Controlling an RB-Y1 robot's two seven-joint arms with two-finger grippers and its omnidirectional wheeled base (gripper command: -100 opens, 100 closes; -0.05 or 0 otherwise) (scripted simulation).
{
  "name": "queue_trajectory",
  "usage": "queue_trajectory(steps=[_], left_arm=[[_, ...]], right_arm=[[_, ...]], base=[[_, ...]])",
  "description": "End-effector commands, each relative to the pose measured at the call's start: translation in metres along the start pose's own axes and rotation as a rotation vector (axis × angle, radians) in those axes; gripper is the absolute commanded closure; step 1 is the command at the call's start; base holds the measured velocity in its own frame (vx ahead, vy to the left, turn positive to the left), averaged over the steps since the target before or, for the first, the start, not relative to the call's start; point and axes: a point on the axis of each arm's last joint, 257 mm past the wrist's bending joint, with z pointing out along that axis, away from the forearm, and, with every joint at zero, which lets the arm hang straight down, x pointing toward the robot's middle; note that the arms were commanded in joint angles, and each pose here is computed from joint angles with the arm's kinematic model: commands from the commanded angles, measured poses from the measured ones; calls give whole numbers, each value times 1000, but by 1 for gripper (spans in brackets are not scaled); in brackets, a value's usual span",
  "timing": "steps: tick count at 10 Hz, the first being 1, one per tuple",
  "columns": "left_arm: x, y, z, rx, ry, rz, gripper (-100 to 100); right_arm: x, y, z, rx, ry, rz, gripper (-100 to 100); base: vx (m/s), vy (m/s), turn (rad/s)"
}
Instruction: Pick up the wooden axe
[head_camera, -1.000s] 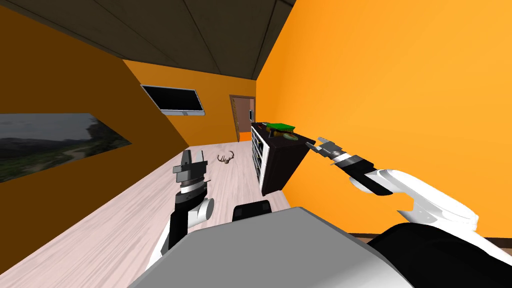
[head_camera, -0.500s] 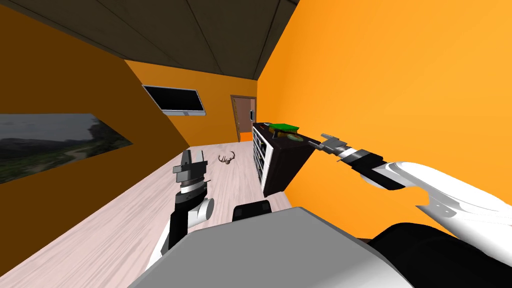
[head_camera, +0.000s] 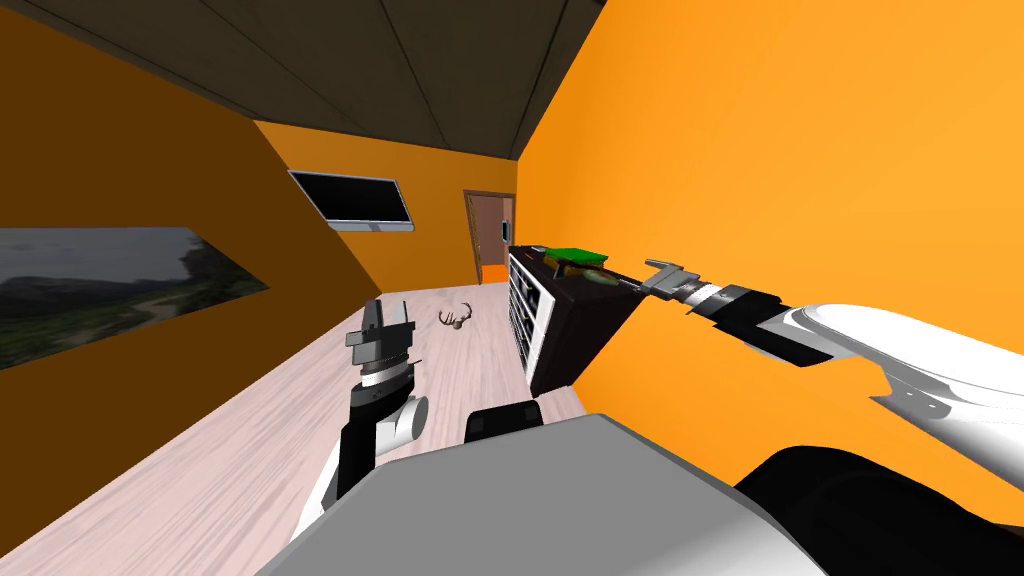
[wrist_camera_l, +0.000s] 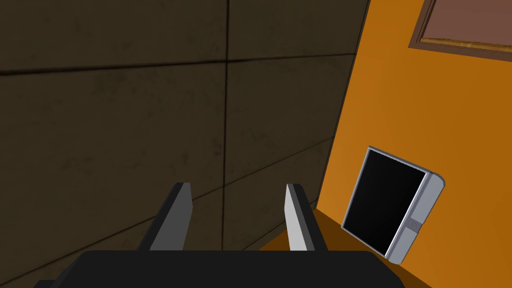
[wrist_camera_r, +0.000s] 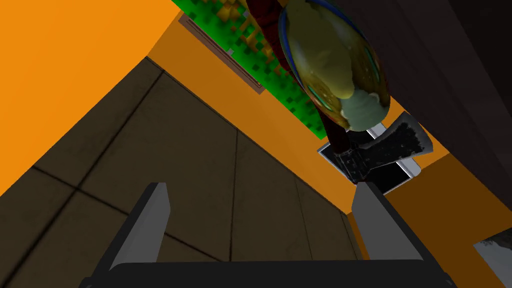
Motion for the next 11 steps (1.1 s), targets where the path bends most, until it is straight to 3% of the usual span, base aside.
queue_trajectory(steps=[1,2,5,7,8,11], left_arm=[[0,0,0,0,0,0,0],[0,0,0,0,0,0,0],[0,0,0,0,0,0,0],[0,0,0,0,0,0,0],[0,0,0,0,0,0,0],[0,0,0,0,0,0,0]], right_arm=[[-2,-3,4,-16,10,-50,-100],[-1,-9,7,-30,34,-122,-100],[-6,-12,15,-61,49,-205,-100],[-6,-17,22,-100,83,-327,-100],[-10,-15,26,-112,78,-338,-100],[-9,-10,41,-189,110,-481,-100]], base=[[41,59,7],[82,68,21],[48,55,10],[64,58,19],[62,43,6],[63,59,17]])
